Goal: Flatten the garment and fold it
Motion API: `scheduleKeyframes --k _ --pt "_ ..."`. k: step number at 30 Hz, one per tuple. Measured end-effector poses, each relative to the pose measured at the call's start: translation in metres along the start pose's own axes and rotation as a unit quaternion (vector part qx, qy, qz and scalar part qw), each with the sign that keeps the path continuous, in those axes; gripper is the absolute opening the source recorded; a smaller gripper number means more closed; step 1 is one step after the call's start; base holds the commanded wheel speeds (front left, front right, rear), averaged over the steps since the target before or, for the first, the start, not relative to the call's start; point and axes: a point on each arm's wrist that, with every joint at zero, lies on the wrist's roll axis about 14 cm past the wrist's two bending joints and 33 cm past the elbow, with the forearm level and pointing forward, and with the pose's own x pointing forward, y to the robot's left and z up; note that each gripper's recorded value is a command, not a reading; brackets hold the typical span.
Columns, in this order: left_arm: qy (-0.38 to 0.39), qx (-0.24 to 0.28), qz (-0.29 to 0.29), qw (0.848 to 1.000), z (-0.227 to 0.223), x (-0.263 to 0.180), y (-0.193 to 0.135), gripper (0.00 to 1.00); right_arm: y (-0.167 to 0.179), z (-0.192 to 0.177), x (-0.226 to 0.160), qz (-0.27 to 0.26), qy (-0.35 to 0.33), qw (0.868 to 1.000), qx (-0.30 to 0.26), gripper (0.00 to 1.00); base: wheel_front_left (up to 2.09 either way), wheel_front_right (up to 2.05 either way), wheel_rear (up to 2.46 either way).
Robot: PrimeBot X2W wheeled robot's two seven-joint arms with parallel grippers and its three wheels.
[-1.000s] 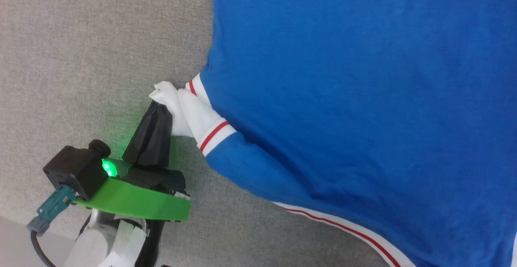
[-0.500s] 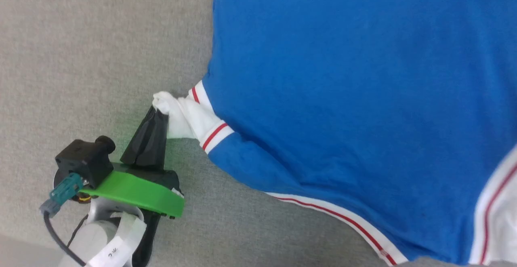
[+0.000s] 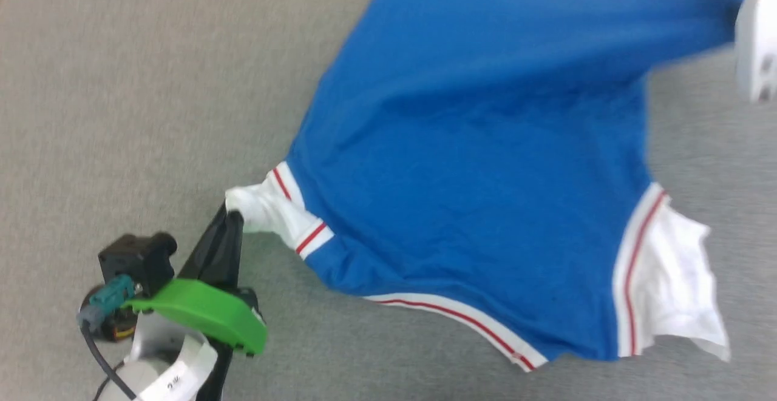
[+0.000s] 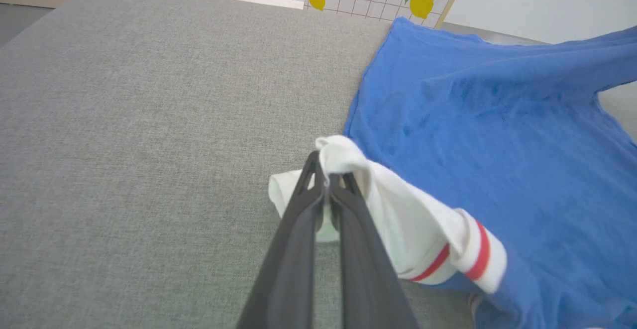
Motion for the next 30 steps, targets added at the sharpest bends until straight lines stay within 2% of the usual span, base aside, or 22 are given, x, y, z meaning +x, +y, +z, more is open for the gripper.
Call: scheduleKeyframes --k 6,10,18,21,25,27,30 --pt "-0.020 0.000 -0.022 1.000 0.016 -0.013 -0.018 0.00 -0.005 -0.064 -0.048 0.008 0.017 0.999 0.036 0.00 0.00 0.00 0.00" --pt "-0.032 0.002 -0.032 0.999 0.024 -0.019 -0.028 0.00 0.001 -0.122 -0.071 0.015 0.048 0.995 0.084 0.00 0.00 0.00 0.00" --pt "-0.024 -0.001 -0.051 0.998 0.019 -0.021 -0.041 0.00 0.054 -0.225 -0.089 0.059 0.143 0.977 0.150 0.00 0.00 0.00 0.00" --pt "-0.013 -0.003 -0.046 0.999 0.011 -0.019 -0.039 0.00 0.068 -0.236 -0.086 0.073 0.162 0.972 0.156 0.00 0.00 0.00 0.00" --pt "-0.002 -0.006 -0.042 0.999 0.004 -0.018 -0.035 0.00 0.069 -0.235 -0.082 0.075 0.158 0.972 0.158 0.00 0.00 0.00 0.00" --pt "0.000 -0.005 -0.042 0.999 0.003 -0.018 -0.035 0.00 0.067 -0.229 -0.082 0.072 0.139 0.974 0.164 1.00 0.00 0.00 0.00" --pt "-0.002 -0.006 -0.042 0.999 0.003 -0.018 -0.035 0.00 0.061 -0.210 -0.082 0.065 0.085 0.978 0.182 1.00 0.00 0.00 0.00"
